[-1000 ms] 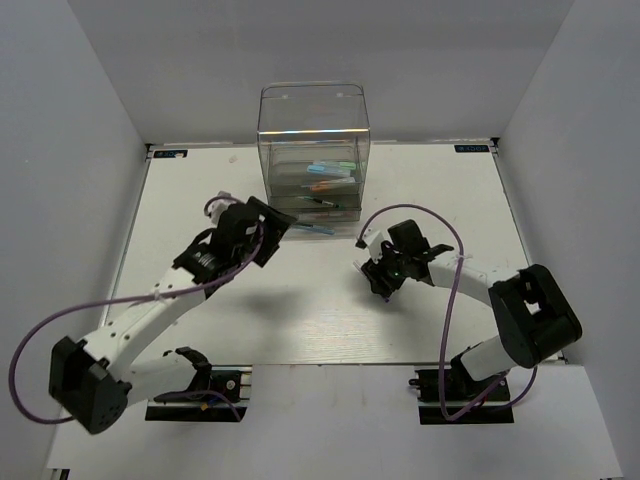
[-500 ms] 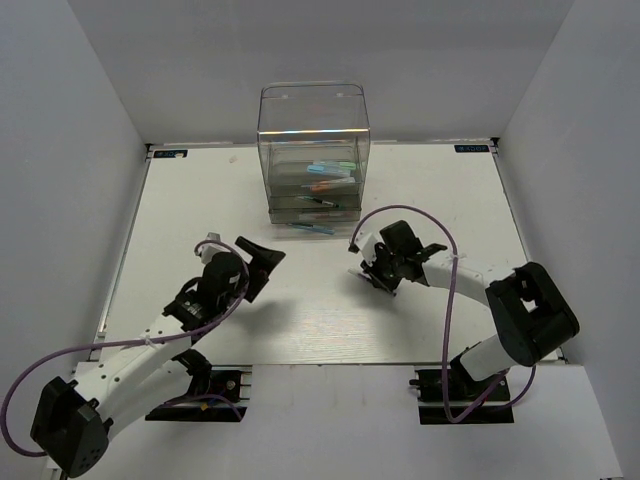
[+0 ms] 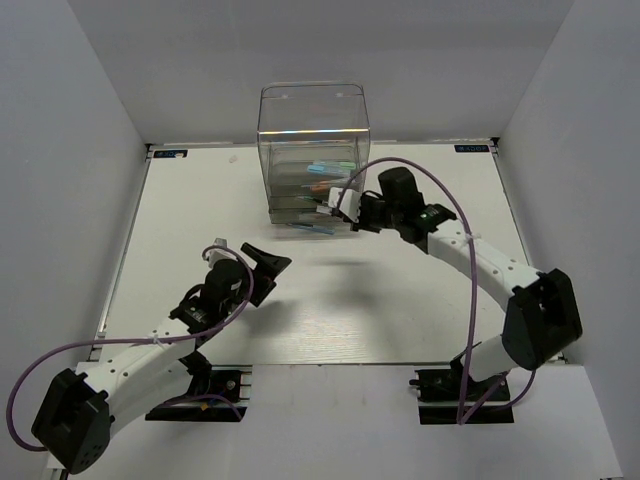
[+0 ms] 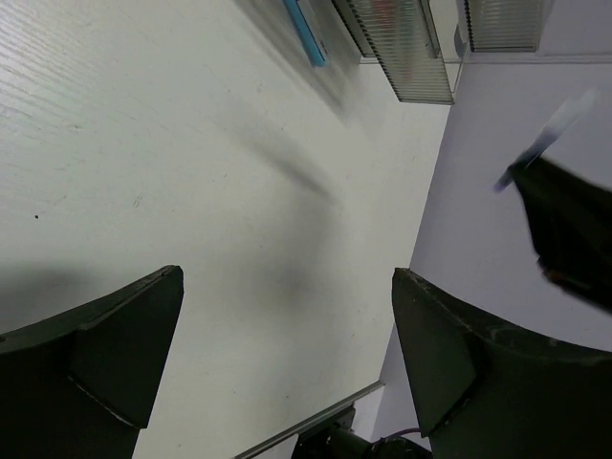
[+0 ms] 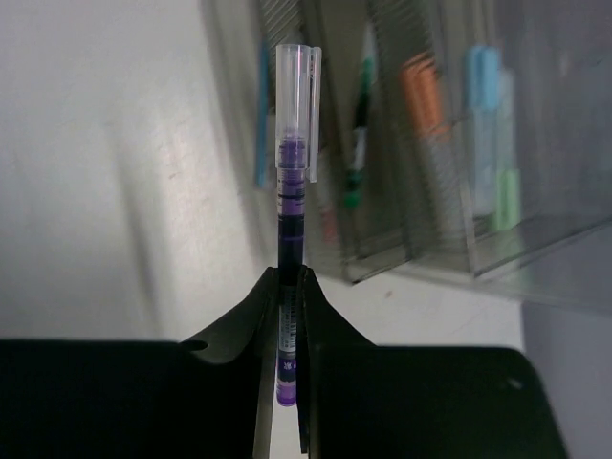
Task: Sort the stationery into containers
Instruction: Pick up the pen from the center of the board, then place the pen in the drawer.
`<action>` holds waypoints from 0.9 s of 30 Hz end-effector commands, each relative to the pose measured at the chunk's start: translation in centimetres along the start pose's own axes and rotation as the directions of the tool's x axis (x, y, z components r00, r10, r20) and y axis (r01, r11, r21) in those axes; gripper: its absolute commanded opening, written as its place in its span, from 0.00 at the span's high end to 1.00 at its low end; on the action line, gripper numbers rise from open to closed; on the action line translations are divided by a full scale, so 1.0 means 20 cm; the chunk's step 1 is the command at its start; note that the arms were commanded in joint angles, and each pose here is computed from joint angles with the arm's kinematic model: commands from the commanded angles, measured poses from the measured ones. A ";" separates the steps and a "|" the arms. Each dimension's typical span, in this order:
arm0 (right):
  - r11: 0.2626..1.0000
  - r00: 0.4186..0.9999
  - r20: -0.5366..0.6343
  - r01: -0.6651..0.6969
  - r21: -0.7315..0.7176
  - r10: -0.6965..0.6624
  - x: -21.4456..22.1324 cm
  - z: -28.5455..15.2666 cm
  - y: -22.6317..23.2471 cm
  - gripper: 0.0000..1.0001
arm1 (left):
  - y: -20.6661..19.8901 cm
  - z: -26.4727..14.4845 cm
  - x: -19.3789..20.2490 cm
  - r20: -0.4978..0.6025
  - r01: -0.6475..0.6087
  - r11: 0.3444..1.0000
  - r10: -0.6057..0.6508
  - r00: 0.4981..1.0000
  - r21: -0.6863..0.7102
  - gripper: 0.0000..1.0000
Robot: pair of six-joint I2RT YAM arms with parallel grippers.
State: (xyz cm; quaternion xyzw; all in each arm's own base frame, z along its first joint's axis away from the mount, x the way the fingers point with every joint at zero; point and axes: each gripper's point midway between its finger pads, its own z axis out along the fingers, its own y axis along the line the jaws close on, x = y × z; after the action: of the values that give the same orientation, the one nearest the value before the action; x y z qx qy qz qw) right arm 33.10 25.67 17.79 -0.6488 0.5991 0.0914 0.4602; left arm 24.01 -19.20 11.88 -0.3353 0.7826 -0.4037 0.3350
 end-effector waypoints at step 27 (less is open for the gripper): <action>0.968 0.968 -0.027 0.248 -0.031 -0.249 -0.11 0.44 -0.34 0.67 | -0.06 0.02 -0.01 -0.042 -0.184 0.982 0.182 0.982 -0.042 0.00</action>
State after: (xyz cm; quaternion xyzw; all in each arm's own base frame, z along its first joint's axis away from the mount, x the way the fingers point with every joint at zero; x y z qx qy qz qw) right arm 41.89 31.86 15.09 -0.7347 0.5265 0.0275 0.4269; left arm 23.91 -19.52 11.33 -0.2672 0.8308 -0.3541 0.3360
